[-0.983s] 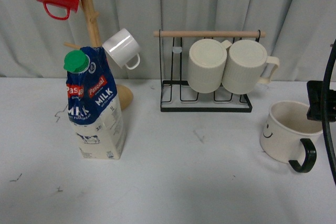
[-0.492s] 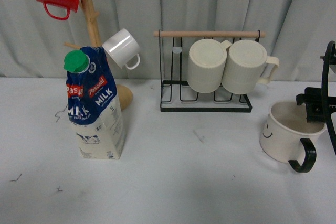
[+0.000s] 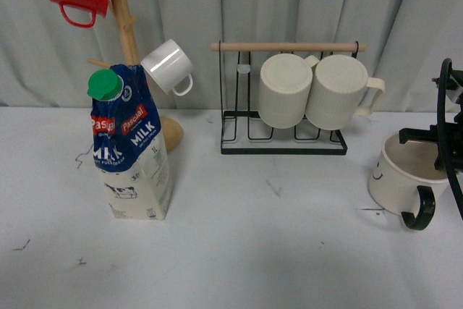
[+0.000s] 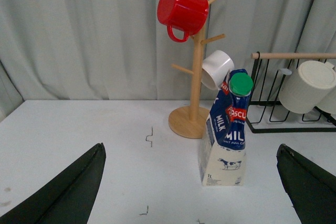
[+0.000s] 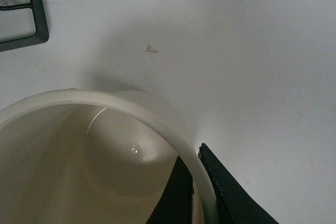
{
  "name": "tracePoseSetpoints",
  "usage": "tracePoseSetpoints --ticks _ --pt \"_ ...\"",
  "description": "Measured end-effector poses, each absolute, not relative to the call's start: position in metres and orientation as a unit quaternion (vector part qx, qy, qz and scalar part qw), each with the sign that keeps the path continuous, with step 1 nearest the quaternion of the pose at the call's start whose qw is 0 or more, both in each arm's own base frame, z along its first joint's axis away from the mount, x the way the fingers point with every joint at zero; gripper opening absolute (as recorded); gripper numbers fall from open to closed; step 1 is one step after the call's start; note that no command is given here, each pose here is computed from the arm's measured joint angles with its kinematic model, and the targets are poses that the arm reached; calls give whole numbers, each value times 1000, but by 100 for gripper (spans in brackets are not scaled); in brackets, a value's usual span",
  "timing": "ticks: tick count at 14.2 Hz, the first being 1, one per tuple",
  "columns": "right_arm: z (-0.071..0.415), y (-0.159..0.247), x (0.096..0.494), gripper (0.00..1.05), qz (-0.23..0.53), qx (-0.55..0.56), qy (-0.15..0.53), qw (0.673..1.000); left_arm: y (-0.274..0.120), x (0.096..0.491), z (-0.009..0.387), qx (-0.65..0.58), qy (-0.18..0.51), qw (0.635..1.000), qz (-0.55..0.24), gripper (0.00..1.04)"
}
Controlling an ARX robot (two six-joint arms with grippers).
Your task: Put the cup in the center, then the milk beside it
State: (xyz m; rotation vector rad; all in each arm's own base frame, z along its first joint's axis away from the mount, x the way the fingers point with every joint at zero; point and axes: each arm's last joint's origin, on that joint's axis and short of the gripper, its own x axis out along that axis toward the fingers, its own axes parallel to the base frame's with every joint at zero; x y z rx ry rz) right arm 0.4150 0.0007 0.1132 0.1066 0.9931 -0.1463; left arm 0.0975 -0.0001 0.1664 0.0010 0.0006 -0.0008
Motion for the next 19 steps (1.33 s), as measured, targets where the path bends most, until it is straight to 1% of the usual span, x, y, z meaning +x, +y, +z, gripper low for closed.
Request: tracePoseSetpoints --ticks 2,5,6,8,10,12,19 --pt "122 20 393 4 -34 48 480 875 0 98 166 0 0 1000 -1 98" --pt "151 64 379 3 49 52 456 887 0 98 166 0 0 1000 0 98" --pt "152 82 374 3 75 51 466 880 0 98 166 0 0 1000 -1 98" --pt "147 106 375 3 100 41 476 873 0 98 166 0 0 1000 -1 98" --pt "137 118 377 3 107 30 487 866 0 98 166 0 0 1000 -1 98" --pt "125 119 379 3 96 23 500 861 0 98 166 0 0 1000 -1 98" --pt "113 125 394 3 73 7 505 860 0 98 166 0 0 1000 0 98"
